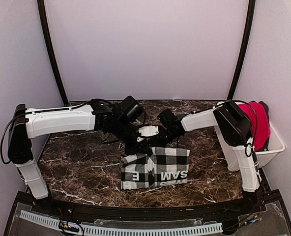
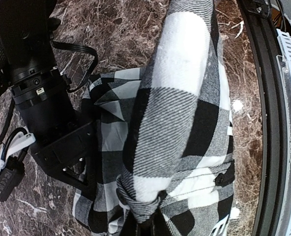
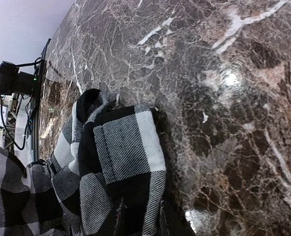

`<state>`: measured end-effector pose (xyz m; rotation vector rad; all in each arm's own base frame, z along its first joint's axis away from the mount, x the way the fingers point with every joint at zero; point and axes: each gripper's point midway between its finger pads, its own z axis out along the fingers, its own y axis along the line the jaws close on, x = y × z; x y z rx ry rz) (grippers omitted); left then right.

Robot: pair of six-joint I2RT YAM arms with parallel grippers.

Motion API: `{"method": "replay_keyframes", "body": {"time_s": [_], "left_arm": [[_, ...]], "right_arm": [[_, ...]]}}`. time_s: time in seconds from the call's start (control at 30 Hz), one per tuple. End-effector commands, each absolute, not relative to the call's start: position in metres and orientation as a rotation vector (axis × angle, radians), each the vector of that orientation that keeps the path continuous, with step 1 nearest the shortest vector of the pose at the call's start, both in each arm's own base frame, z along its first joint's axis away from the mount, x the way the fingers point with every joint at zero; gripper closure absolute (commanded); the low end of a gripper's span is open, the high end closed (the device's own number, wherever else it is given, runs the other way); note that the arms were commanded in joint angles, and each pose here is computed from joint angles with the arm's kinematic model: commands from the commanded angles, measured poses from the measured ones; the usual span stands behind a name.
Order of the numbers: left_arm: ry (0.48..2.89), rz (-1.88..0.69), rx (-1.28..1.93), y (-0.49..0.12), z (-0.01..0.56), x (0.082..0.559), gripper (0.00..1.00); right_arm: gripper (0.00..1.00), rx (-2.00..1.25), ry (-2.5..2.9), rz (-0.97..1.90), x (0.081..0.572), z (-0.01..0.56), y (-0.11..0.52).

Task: Fold and stack the mixed laundry pile
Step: Fold the 2/3-rectangle-folded shirt at the center of the board.

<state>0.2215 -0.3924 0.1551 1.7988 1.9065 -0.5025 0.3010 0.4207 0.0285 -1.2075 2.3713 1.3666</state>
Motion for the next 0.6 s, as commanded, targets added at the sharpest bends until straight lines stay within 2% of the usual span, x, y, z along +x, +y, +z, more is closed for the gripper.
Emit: {"method": "replay_keyframes", "body": {"time_s": [0.0, 0.17, 0.3, 0.4, 0.57], "left_arm": [[1.849, -0.468, 1.818, -0.395, 0.15, 0.243, 0.97], [1.85, -0.388, 1.805, -0.392, 0.134, 0.264, 0.97], [1.839, -0.255, 1.741, -0.388, 0.13, 0.288, 0.93], [1.879, -0.227, 1.647, -0.383, 0.143, 0.303, 0.82], [1.972, -0.382, 1.472, -0.366, 0.175, 0.309, 0.6]], "right_arm": [[0.79, -1.231, 2.447, 1.383, 0.276, 0.02, 0.417], [0.76, -1.232, 2.436, 1.369, 0.279, 0.029, 0.418], [0.53, -1.197, 2.413, 1.275, 0.298, 0.05, 0.415], [0.44, -1.102, 2.413, 1.158, 0.332, 0.071, 0.396], [0.36, -0.945, 2.373, 1.054, 0.381, 0.112, 0.348]]}}
